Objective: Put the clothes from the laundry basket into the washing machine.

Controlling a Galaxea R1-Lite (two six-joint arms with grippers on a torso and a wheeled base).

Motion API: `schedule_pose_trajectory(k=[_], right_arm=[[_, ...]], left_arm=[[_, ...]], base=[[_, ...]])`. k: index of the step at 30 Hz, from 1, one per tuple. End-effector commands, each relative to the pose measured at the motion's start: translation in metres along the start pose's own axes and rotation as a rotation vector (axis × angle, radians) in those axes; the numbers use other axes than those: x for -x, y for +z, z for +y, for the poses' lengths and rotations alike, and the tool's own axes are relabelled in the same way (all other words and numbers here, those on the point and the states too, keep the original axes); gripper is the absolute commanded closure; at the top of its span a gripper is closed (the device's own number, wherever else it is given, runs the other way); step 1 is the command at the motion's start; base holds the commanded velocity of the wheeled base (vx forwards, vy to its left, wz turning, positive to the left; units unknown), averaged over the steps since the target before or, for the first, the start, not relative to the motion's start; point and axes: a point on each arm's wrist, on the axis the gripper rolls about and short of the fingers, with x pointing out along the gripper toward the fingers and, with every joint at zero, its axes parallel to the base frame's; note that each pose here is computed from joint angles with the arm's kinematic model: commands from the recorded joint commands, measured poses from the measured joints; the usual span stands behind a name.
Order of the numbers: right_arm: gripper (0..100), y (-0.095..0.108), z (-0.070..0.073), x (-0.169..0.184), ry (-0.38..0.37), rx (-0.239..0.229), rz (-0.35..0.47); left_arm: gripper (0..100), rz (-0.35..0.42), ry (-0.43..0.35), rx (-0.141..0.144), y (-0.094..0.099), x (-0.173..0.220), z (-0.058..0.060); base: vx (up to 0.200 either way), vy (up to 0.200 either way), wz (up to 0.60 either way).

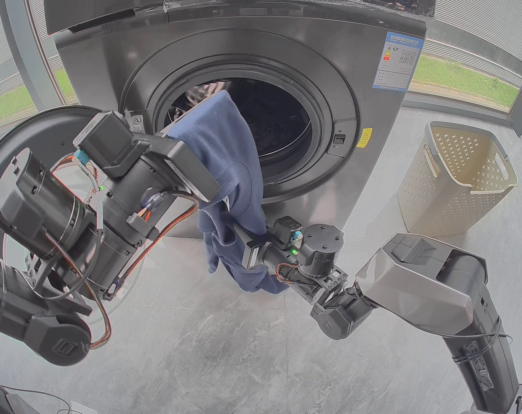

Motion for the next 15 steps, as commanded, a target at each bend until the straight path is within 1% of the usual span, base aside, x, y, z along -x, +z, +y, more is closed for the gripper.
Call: schedule_pose_trajectory(k=[1, 4, 7, 9, 12, 14, 15], right_arm=[[100, 0.005, -0.001, 0.000, -0.002, 0.001, -0.011], [100, 0.010, -0.005, 0.002, -0.014, 0.003, -0.013], [100, 0.023, -0.003, 0.010, -0.013, 0.000, -0.010], [100, 0.038, -0.001, 0.018, -0.011, -0.008, -0.017], [100, 0.059, -0.002, 0.028, -0.016, -0.008, -0.033], [100, 0.072, 0.000, 0.034, -0.015, -0.018, -0.047], [100, 0.085, 0.002, 0.041, -0.012, -0.032, -0.064]], left_arm=[[100, 0.002, 0.000, 0.002, -0.001, 0.001, 0.000], [100, 0.008, 0.006, -0.001, -0.002, 0.001, 0.002], [100, 0.016, 0.013, -0.003, -0.004, 0.000, 0.003], [100, 0.018, 0.021, -0.004, -0.005, 0.000, 0.006], [100, 0.021, 0.040, -0.015, -0.005, 0.000, 0.012], [100, 0.023, 0.047, -0.018, -0.005, 0.000, 0.014], [100, 0.023, 0.059, -0.025, -0.005, 0.001, 0.019]], base=[[0.000, 0.000, 0.00], [0.000, 0.000, 0.00], [0.000, 0.000, 0.00], [0.000, 0.000, 0.00], [0.000, 0.000, 0.00], [0.000, 0.000, 0.00], [0.000, 0.000, 0.00]])
